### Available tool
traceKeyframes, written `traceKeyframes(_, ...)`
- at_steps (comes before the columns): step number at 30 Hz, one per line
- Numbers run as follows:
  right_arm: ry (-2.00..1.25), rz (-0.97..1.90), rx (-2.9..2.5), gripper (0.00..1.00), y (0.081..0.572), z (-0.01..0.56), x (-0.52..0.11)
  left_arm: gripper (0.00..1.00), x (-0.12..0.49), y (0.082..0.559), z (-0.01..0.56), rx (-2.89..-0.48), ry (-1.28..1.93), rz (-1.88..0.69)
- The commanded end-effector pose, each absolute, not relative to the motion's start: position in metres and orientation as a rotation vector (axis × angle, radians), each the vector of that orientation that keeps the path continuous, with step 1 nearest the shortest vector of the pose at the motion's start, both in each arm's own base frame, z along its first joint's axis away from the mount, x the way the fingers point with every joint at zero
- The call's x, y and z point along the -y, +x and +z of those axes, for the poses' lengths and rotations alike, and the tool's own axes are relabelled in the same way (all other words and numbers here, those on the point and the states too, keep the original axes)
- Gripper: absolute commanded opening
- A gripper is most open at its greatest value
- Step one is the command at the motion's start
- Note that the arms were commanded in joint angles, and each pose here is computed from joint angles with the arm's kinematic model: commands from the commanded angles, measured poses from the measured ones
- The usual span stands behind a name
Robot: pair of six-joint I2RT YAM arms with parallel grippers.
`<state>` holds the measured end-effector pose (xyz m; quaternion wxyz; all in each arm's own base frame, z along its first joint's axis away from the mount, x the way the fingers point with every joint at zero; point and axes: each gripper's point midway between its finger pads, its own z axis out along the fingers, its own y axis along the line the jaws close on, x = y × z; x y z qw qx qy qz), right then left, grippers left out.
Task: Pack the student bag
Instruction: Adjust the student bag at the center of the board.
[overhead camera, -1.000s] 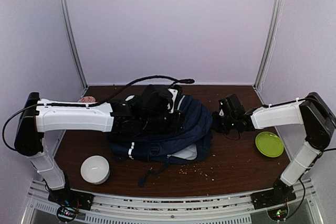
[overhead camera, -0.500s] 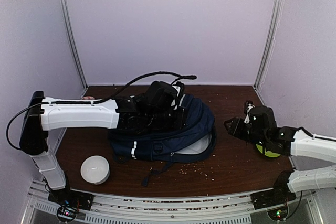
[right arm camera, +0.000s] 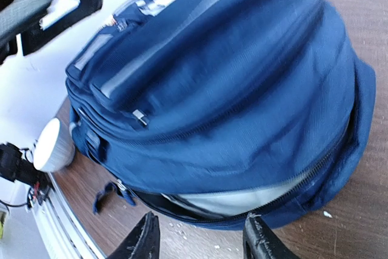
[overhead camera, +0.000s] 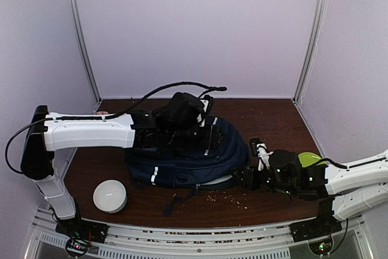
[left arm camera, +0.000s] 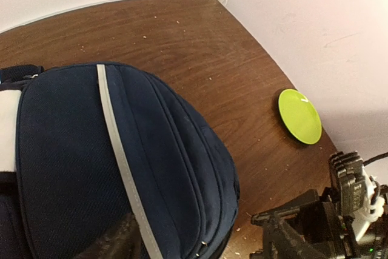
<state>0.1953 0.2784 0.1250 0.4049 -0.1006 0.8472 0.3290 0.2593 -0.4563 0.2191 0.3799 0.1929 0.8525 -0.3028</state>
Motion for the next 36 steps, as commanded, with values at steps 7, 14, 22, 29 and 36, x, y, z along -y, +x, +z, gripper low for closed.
traceKeyframes(7,-0.172,0.882,-2.03,0.47,0.191,0.151,-0.262,0.85,0.369,0.22,0.257,-2.145,0.552,-0.603)
traceKeyframes(14,-0.131,0.876,-2.046,0.47,0.185,0.14,-0.247,0.82,0.336,0.183,0.185,-2.239,0.927,-0.125)
traceKeyframes(22,-0.117,0.874,-2.035,0.47,0.183,0.149,-0.239,0.85,0.355,0.21,0.149,-2.189,1.132,0.112)
traceKeyframes(29,-0.111,0.874,-2.013,0.47,0.182,0.152,-0.232,0.81,0.366,0.225,0.127,-2.229,1.147,0.13)
traceKeyframes(36,-0.13,0.896,-2.005,0.47,0.18,0.156,-0.236,0.38,0.377,0.23,0.124,-2.225,1.134,0.109)
